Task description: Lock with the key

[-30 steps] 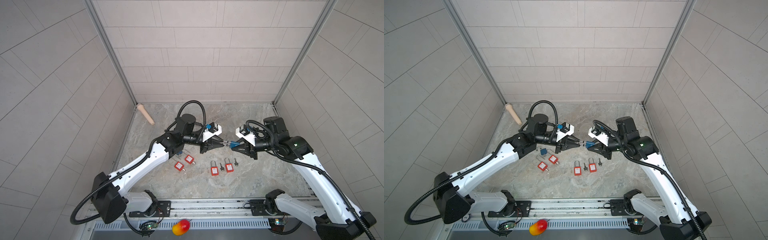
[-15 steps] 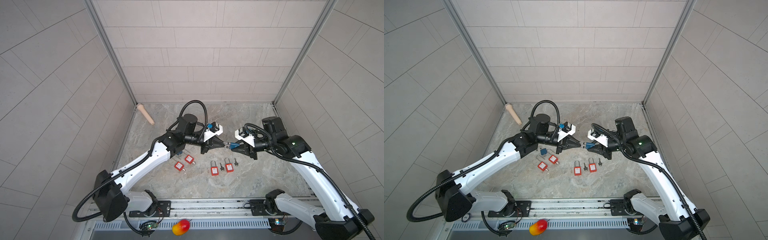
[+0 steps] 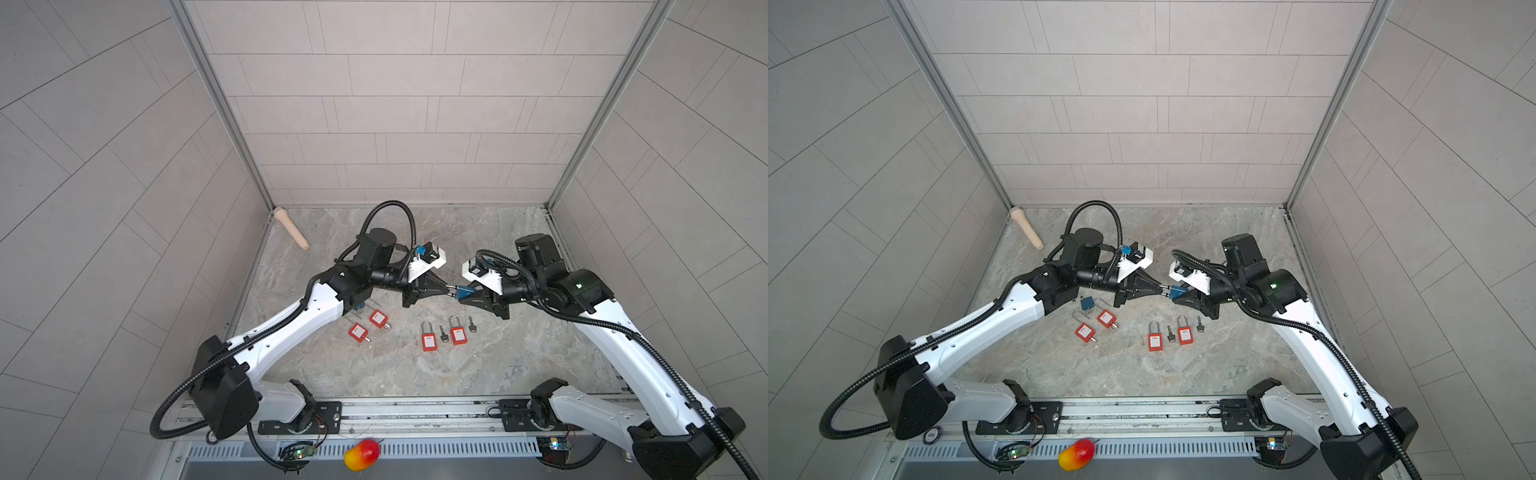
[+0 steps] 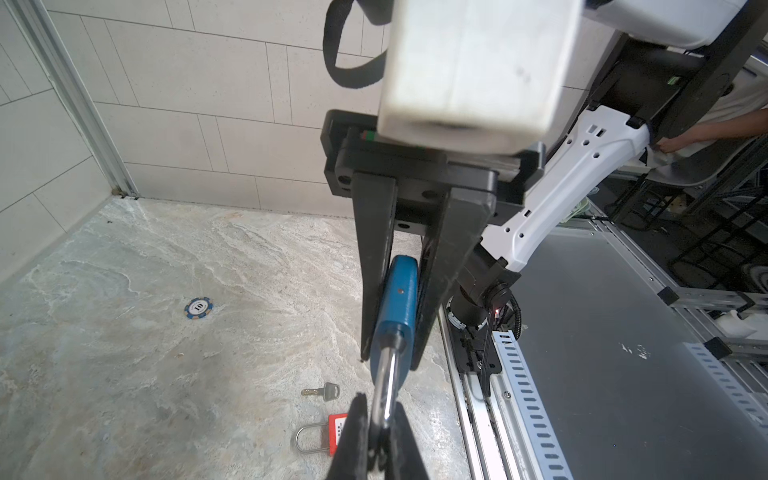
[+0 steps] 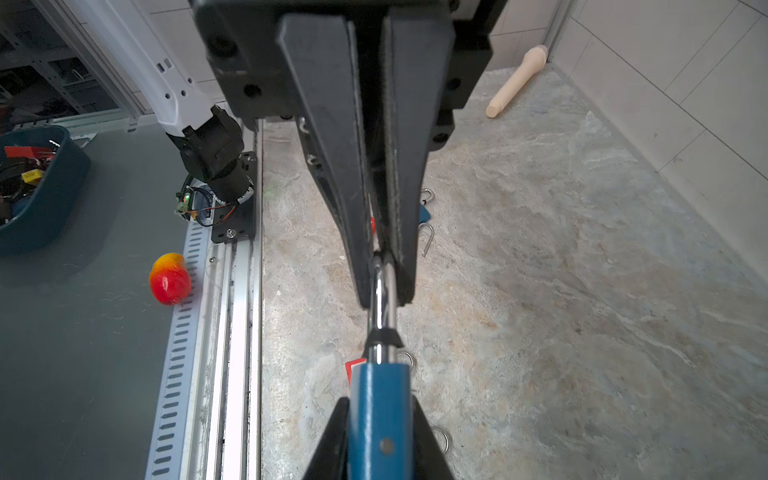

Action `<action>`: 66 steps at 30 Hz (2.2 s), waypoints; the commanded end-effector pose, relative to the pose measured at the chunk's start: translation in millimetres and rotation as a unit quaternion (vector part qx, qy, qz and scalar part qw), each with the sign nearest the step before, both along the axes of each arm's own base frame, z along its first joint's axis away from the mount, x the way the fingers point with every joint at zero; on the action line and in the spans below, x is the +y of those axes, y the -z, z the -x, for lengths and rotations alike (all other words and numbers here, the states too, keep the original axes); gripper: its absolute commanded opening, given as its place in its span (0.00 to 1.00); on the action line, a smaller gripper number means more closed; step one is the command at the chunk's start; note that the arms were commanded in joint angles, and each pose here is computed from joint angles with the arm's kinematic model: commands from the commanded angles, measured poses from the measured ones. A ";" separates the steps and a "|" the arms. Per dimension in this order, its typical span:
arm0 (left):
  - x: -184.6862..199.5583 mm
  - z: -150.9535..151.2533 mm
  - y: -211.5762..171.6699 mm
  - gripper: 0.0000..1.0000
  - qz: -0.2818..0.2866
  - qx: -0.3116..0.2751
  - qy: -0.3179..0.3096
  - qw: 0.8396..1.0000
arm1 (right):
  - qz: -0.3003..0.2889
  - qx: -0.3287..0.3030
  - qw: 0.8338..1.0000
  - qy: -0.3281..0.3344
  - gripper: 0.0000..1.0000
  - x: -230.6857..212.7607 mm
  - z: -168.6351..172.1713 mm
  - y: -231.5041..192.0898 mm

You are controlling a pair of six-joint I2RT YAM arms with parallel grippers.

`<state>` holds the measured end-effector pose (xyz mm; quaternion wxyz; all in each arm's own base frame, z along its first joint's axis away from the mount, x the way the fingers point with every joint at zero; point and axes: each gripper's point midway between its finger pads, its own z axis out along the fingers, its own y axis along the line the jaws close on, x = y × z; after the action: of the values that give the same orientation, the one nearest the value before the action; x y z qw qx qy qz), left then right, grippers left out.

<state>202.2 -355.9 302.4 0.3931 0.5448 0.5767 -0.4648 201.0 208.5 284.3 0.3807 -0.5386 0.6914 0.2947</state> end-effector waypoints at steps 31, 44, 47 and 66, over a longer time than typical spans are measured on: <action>22.0 10.3 5.2 0.00 -0.016 -0.009 0.032 0.999 | -0.013 -0.073 0.997 0.000 0.17 8.6 -16.8 -17.4; 33.3 3.6 -13.0 0.00 -0.020 -0.020 0.019 0.999 | 0.020 -0.057 0.995 0.077 0.31 -27.6 11.6 20.5; 32.2 5.0 -13.1 0.00 -0.020 -0.021 0.020 0.999 | 0.005 -0.045 0.997 0.055 0.30 -20.6 16.1 18.5; 33.3 12.6 -12.4 0.00 -0.024 -0.046 0.027 0.998 | -0.011 -0.013 1.000 0.014 0.18 -5.6 14.3 12.0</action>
<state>197.8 -323.9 286.2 0.3557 0.5697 0.5977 -0.4377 190.3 200.9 263.7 0.3989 -0.5232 0.6994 0.2793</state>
